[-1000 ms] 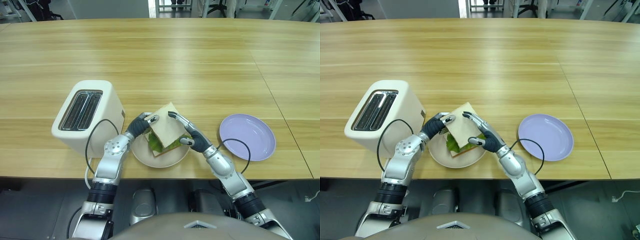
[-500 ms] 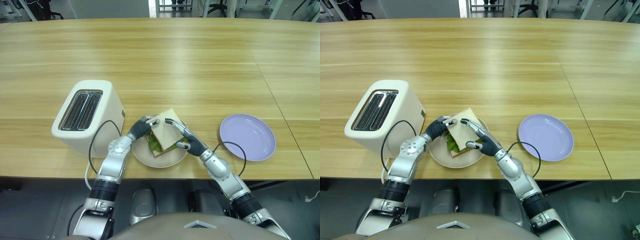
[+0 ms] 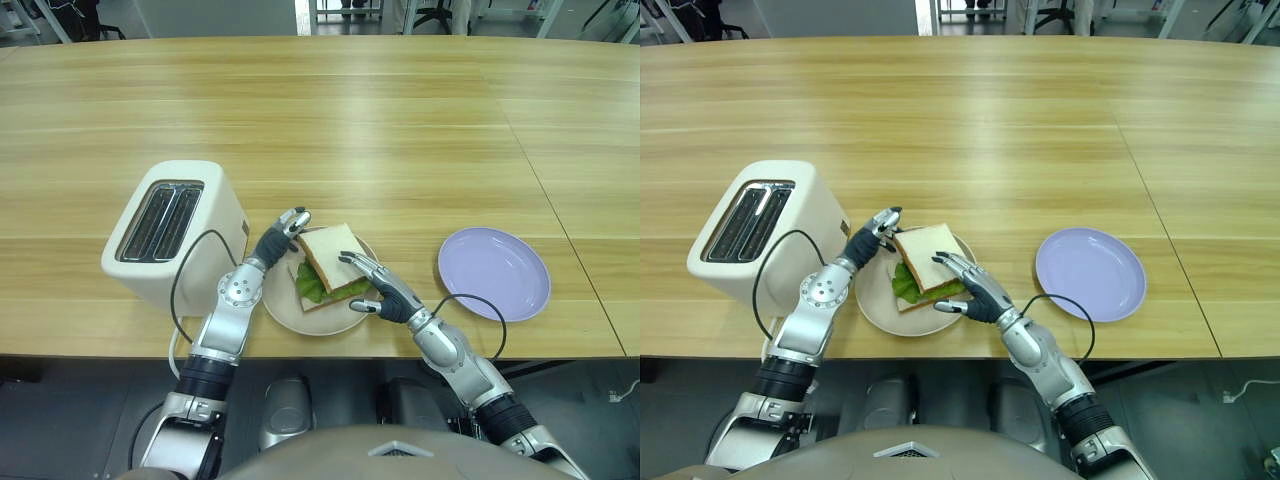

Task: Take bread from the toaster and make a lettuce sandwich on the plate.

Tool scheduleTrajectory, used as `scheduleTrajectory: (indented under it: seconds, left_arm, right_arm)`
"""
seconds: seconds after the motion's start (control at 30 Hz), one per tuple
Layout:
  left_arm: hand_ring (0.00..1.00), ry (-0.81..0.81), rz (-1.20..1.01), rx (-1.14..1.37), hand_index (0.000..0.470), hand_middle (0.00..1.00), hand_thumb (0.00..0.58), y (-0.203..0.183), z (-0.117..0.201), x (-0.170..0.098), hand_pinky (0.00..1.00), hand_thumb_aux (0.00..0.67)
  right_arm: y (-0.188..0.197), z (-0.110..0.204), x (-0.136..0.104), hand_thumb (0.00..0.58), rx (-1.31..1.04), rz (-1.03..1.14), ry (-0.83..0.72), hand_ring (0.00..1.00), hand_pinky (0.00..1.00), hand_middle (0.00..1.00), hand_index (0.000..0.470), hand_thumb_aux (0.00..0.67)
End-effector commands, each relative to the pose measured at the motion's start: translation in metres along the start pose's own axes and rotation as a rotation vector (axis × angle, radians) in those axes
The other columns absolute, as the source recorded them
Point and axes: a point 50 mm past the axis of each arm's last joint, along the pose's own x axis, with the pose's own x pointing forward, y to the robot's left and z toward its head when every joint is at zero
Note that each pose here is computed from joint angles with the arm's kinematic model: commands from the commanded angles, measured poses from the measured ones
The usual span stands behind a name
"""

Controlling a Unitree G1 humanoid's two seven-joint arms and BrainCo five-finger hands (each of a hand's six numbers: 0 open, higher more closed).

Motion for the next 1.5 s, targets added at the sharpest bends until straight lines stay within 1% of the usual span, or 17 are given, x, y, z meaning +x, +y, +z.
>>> scheduleTrajectory:
  seconds: [0.03, 0.1, 0.23, 0.43, 0.6, 0.7, 0.73, 0.8, 0.9, 1.0, 1.17, 1.5]
  left_arm:
    - [0.0, 0.016, 0.061, 0.112, 0.0, 0.0, 0.0, 0.006, 0.003, -0.007, 0.0, 0.0]
    - [0.0, 0.012, 0.074, 0.13, 0.0, 0.0, 0.0, 0.007, 0.006, -0.008, 0.0, 0.0]
    - [0.0, -0.021, 0.177, 0.173, 0.0, 0.0, 0.0, 0.018, 0.016, -0.008, 0.0, 0.0]
    - [0.0, -0.126, 0.324, 0.182, 0.0, 0.0, 0.0, 0.035, 0.033, -0.013, 0.0, 0.0]
    - [0.0, -0.175, 0.424, 0.135, 0.0, 0.0, 0.0, 0.049, 0.041, -0.015, 0.0, 0.0]
    - [0.0, -0.194, 0.424, 0.098, 0.0, 0.0, 0.0, 0.048, 0.042, -0.014, 0.0, 0.0]
    - [0.0, -0.198, 0.422, 0.116, 0.0, 0.0, 0.0, 0.048, 0.042, -0.014, 0.0, 0.0]
    - [0.0, -0.206, 0.408, 0.124, 0.0, 0.0, 0.0, 0.045, 0.042, -0.015, 0.0, 0.0]
    - [0.0, -0.2, 0.401, 0.118, 0.0, 0.0, 0.0, 0.044, 0.04, -0.018, 0.0, 0.0]
    - [0.0, -0.206, 0.401, 0.106, 0.0, 0.0, 0.0, 0.043, 0.041, -0.019, 0.0, 0.0]
    - [0.0, -0.211, 0.386, 0.102, 0.0, 0.0, 0.0, 0.04, 0.042, -0.018, 0.0, 0.0]
    - [0.0, -0.22, 0.382, 0.075, 0.0, 0.0, 0.0, 0.036, 0.041, -0.015, 0.0, 0.0]
  right_arm:
    - [0.005, -0.005, -0.004, 0.0, 0.028, 0.026, 0.04, 0.0, 0.0, 0.0, 0.0, 0.0]
    - [0.006, -0.005, -0.004, 0.0, 0.038, 0.029, 0.041, 0.0, 0.0, 0.0, 0.0, 0.0]
    - [0.006, -0.004, -0.004, 0.0, 0.04, 0.031, 0.036, 0.0, 0.0, 0.0, 0.0, 0.0]
    - [-0.002, 0.004, -0.002, 0.0, 0.02, -0.014, 0.001, 0.0, 0.0, 0.0, 0.0, 0.0]
    - [0.007, 0.004, -0.004, 0.0, -0.043, 0.017, -0.002, 0.0, 0.0, 0.0, 0.0, 0.0]
    - [0.014, -0.001, -0.006, 0.0, -0.153, 0.07, 0.03, 0.0, 0.0, 0.0, 0.0, 0.0]
    - [0.014, -0.005, -0.006, 0.0, -0.211, 0.084, 0.06, 0.0, 0.0, 0.0, 0.0, 0.0]
    - [0.013, -0.01, -0.005, 0.0, -0.256, 0.105, 0.094, 0.0, 0.0, 0.0, 0.0, 0.0]
    - [0.008, -0.012, -0.001, 0.0, -0.428, 0.113, 0.092, 0.0, 0.0, 0.0, 0.0, 0.0]
    - [0.013, -0.014, -0.001, 0.0, -0.571, 0.165, 0.096, 0.0, 0.0, 0.0, 0.0, 0.0]
    - [0.012, -0.01, -0.001, 0.0, -0.625, 0.14, 0.08, 0.0, 0.0, 0.0, 0.0, 0.0]
    - [-0.014, 0.007, -0.001, 0.0, -0.592, -0.066, 0.079, 0.0, 0.0, 0.0, 0.0, 0.0]
